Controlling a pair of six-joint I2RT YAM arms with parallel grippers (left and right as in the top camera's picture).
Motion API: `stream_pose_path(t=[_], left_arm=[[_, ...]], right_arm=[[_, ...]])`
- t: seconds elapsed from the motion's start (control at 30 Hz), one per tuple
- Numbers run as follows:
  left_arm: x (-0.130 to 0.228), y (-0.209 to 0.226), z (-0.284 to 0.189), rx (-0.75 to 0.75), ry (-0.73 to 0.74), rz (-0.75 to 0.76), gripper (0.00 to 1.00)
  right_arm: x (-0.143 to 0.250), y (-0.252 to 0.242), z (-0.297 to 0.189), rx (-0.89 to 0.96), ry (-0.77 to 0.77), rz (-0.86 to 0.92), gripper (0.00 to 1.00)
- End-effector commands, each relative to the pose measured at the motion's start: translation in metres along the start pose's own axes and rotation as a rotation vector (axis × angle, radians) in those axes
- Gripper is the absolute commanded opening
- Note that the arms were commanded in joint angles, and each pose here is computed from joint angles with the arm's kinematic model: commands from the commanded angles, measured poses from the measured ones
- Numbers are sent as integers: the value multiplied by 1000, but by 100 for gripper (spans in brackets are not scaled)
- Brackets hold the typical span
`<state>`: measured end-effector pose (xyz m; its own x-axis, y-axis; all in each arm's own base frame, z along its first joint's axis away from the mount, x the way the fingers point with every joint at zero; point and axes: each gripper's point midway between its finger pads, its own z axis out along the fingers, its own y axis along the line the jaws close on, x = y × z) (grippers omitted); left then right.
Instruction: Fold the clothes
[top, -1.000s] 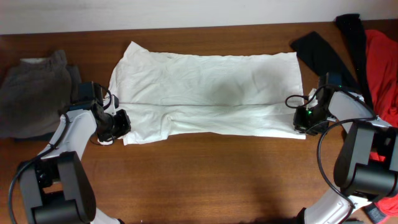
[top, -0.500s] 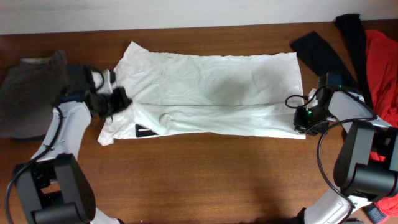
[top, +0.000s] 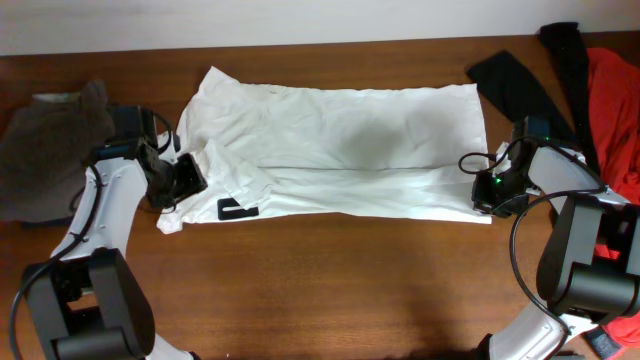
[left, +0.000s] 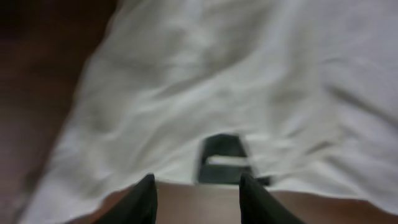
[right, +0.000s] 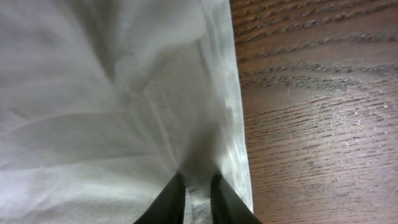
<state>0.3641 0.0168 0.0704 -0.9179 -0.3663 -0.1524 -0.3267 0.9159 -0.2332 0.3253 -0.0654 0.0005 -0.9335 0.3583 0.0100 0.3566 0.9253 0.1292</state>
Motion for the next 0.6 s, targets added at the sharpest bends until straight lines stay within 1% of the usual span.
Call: stream_pose_path(t=[0.0,0.13,0.27,0.3,0.37,0.43,0.57], left_arm=[[1,35,2,-197,-4,-3,43],[-3,37,7,-203,-17,-2,44],[-2,35,25,-177,10,-4,43],[-1,34,29,-164,20,0,41],[1,28,39,-125,41,3,34],[2,25,46,-101,56,1,33],[1,27,56,-105,64,8,33]], right_arm=[[8,-5,10,14,42,12,20],[8,-5,10,14,43,12,20],[9,-5,10,15,45,12,20],[8,-5,10,14,45,12,20],[5,-3,10,2,31,11,16],[-3,2,10,-25,2,6,15],[-8,4,10,-35,-22,2,15]])
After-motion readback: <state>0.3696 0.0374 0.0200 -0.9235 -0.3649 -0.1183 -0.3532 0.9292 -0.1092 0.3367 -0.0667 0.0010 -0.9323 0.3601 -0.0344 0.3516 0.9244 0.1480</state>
